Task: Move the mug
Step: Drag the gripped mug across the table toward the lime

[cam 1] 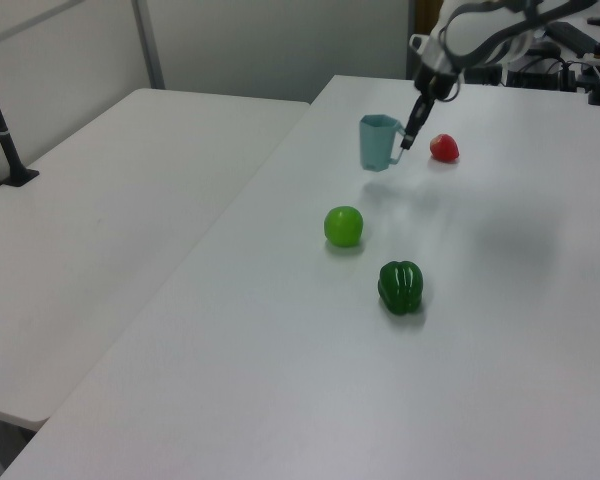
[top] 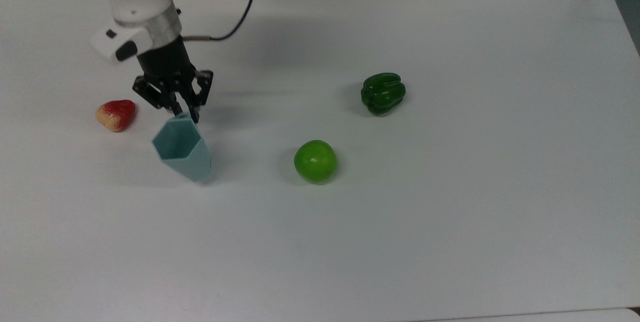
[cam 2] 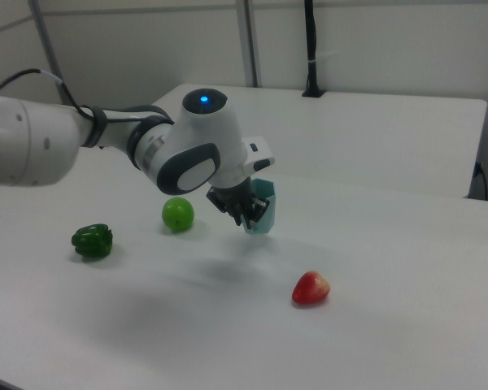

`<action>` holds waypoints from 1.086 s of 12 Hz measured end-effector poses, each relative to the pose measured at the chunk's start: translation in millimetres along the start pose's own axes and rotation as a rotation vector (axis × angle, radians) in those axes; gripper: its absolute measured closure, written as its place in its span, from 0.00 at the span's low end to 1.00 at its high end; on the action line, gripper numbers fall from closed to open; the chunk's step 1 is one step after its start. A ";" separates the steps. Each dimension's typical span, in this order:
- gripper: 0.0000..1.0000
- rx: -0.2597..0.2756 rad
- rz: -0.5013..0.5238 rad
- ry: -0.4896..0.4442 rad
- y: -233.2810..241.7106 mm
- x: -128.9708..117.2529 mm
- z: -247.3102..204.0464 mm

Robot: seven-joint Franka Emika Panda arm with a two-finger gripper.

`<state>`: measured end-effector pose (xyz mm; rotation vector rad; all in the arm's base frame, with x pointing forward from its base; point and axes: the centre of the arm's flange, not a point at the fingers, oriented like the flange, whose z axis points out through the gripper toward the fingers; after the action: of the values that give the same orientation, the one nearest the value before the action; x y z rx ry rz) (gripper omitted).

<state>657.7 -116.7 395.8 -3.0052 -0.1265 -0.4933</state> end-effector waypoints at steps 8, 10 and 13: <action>0.75 -0.012 0.008 -0.020 -23.7 32.7 54.1; 0.71 -0.021 -0.003 -0.023 -23.5 33.4 54.4; 0.34 -0.024 -0.004 -0.013 -23.1 36.6 49.4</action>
<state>705.6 -86.2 362.9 -3.0329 -0.1287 -0.4790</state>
